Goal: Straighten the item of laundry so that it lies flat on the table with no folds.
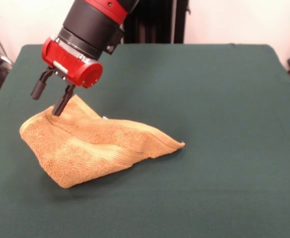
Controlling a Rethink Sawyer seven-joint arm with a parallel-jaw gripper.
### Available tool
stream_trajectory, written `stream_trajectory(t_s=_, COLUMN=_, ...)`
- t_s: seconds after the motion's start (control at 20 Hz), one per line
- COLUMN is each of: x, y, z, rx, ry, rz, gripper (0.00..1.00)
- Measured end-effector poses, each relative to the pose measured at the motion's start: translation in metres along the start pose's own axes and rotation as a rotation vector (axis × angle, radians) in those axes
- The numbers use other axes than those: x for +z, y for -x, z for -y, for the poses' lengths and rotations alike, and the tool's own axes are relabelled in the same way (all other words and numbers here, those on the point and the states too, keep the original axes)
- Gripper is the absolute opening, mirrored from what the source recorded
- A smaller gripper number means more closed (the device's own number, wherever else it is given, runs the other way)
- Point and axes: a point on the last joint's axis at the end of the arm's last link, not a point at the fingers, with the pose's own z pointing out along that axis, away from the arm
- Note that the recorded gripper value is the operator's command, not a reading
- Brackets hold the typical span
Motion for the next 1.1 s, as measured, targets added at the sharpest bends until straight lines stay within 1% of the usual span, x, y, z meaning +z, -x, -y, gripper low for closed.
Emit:
stream_trajectory(t_s=0.2, x=-0.001, y=0.003, z=-0.007, rx=0.007, ry=0.013, rz=0.039, gripper=1.0)
stream_trajectory(t_s=0.35, x=-0.001, y=0.007, z=-0.014, rx=0.01, ry=0.033, rz=0.093, gripper=1.0)
stream_trajectory(t_s=0.5, x=0.001, y=0.006, z=-0.021, rx=0.021, ry=0.053, rz=0.119, gripper=1.0)
stream_trajectory(t_s=0.6, x=0.004, y=0.004, z=-0.025, rx=0.033, ry=0.065, rz=0.117, gripper=1.0)
stream_trajectory(t_s=1.1, x=0.023, y=-0.012, z=-0.034, rx=0.107, ry=0.101, rz=0.052, gripper=1.0)
